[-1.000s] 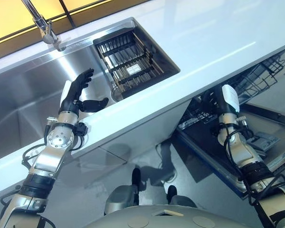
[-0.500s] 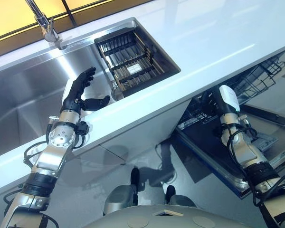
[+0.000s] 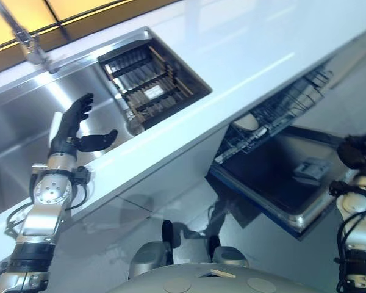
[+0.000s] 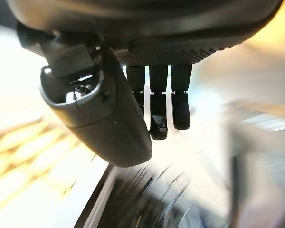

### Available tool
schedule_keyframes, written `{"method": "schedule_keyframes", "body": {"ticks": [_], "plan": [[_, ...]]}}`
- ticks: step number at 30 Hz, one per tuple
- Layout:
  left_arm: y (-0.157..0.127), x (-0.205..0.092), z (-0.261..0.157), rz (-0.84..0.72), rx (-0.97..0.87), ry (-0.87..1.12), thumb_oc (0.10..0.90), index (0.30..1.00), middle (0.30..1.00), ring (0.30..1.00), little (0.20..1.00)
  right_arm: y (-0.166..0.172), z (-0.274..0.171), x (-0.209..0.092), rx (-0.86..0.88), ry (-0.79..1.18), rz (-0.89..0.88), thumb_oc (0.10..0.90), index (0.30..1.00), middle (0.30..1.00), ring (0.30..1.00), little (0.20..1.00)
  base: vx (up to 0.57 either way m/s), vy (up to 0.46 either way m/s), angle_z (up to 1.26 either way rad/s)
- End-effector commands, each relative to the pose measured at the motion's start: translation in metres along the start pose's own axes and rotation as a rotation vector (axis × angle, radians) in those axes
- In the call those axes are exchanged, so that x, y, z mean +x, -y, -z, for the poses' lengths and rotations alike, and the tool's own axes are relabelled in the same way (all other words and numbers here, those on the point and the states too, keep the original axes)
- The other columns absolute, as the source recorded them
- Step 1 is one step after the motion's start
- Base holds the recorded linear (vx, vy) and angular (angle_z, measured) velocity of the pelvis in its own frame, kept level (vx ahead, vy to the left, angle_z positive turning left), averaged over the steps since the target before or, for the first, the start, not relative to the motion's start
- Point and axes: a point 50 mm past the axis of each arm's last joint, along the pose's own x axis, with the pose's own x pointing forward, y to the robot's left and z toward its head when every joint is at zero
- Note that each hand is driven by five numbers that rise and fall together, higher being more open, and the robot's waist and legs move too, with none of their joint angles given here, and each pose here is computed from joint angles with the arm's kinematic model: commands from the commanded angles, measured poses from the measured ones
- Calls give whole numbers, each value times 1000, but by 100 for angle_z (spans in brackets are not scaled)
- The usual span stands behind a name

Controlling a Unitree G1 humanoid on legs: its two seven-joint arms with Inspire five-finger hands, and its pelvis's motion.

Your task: Pick up plates and place into dishwasher.

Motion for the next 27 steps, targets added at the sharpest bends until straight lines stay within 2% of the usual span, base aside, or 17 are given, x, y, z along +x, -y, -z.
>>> {"method": "schedule_keyframes", "body": {"ticks": [1, 6, 9, 11, 14, 15, 20, 27], "plan": [[-9, 19, -26, -41, 40, 142, 800, 900, 900, 900, 900, 17, -25, 16, 255, 77, 187, 100, 300, 300, 300, 200, -50, -71, -24], [-2, 24, -31, -38, 21, 158, 800, 900, 900, 900, 900, 40, 1, 20, 321, -32, 386, 100, 300, 300, 300, 200, -60, -70, -19], [3, 28, -36, -33, 10, 173, 800, 900, 900, 900, 900, 53, 26, 21, 179, -133, 452, 100, 300, 300, 300, 200, -57, -73, -2], [6, 30, -41, -35, 5, 186, 800, 900, 900, 900, 900, 54, 39, 20, 77, -194, 426, 100, 300, 300, 300, 200, -58, -96, 3], [8, 35, -52, -54, -5, 229, 800, 900, 900, 900, 900, 55, 57, 18, -246, -233, 342, 100, 300, 300, 300, 200, -161, -107, 1], [8, 37, -56, -64, -9, 247, 800, 900, 900, 900, 900, 55, 64, 17, -301, -270, 306, 100, 300, 300, 300, 200, -238, -91, 2], [5, 45, -78, -102, -19, 342, 800, 900, 900, 900, 900, 56, 84, 14, -452, -344, 235, 100, 300, 300, 300, 200, -234, -127, 15], [-3, 55, -108, -144, -43, 444, 800, 900, 900, 900, 900, 32, 71, 27, -774, -238, 77, 100, 300, 300, 300, 200, -188, -119, 15]]}}
